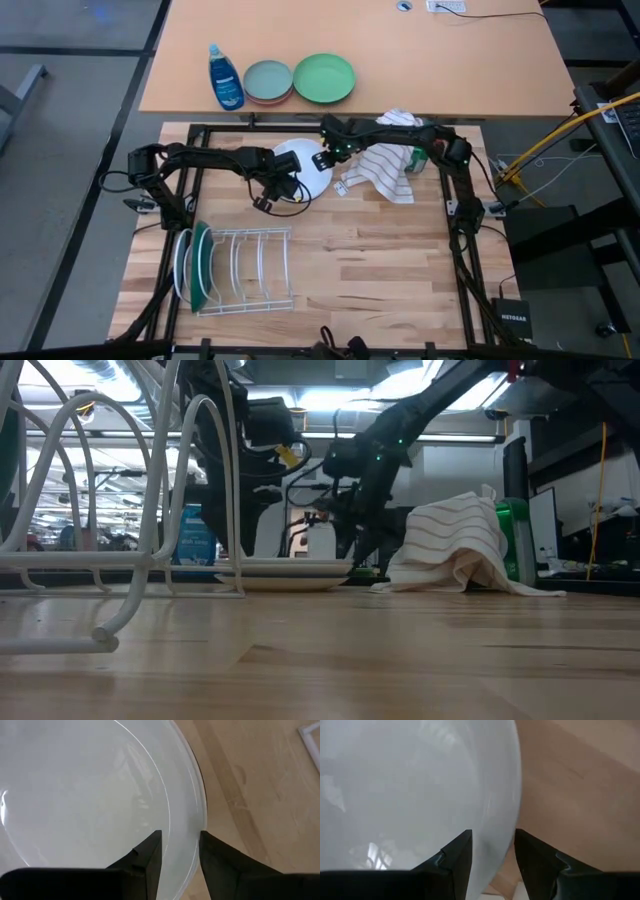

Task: Sort dishes
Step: Put the white plate in the white dish rack

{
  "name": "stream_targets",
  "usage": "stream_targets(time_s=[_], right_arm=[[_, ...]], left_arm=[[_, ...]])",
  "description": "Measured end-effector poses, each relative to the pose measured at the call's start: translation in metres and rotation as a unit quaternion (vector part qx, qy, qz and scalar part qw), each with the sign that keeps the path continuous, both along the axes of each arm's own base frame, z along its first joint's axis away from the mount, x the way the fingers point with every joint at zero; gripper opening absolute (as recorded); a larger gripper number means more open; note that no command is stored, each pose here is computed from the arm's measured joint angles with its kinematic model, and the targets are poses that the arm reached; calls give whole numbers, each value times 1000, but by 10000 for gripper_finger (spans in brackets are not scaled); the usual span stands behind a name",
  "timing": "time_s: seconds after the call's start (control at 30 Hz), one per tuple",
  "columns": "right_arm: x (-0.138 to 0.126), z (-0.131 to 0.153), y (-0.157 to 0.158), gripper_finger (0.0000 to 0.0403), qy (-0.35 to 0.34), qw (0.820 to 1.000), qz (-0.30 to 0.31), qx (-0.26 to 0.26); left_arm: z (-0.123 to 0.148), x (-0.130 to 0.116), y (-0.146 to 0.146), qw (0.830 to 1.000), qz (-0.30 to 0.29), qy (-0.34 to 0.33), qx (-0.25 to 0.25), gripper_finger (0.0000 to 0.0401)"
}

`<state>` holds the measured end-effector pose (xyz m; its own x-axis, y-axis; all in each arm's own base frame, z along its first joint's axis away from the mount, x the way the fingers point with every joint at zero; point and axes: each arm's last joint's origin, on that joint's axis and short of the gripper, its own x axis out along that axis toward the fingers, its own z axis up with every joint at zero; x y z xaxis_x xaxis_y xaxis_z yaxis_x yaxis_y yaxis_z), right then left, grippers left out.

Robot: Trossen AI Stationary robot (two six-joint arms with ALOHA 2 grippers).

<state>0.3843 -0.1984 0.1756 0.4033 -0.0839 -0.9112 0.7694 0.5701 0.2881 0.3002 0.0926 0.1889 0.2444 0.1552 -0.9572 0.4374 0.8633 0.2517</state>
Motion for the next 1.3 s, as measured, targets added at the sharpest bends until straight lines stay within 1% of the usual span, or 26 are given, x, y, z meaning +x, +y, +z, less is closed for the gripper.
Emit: stream_targets(time_s=[0.17, 0.33, 0.4, 0.73, 0.83, 0.97, 1.3], right_arm=[[3, -12, -1, 150, 5, 1000, 3, 11], [4, -13, -1, 150, -2, 1000, 7, 20], [4, -13, -1, 150, -2, 1000, 7, 18], [4, -13, -1, 150, -5, 1000, 9, 24], [4, -13, -1, 150, -5, 1000, 10, 26], [4, -13, -1, 150, -4, 1000, 10, 26], [4, -13, -1, 149, -2, 1000, 10, 21]], left_arm=[[-10, -3, -1, 1000, -1, -5, 0, 117], [-23, -8, -2, 1000, 0, -2, 4, 117], [-25, -9, -2, 1000, 2, -6, 9, 117], [-26, -9, -1, 1000, 4, -11, 14, 117], [-24, -10, -1, 1000, 21, -10, 9, 117], [-22, -14, -2, 999, 50, 13, -2, 117], [-20, -17, -3, 998, 63, 16, -7, 117]])
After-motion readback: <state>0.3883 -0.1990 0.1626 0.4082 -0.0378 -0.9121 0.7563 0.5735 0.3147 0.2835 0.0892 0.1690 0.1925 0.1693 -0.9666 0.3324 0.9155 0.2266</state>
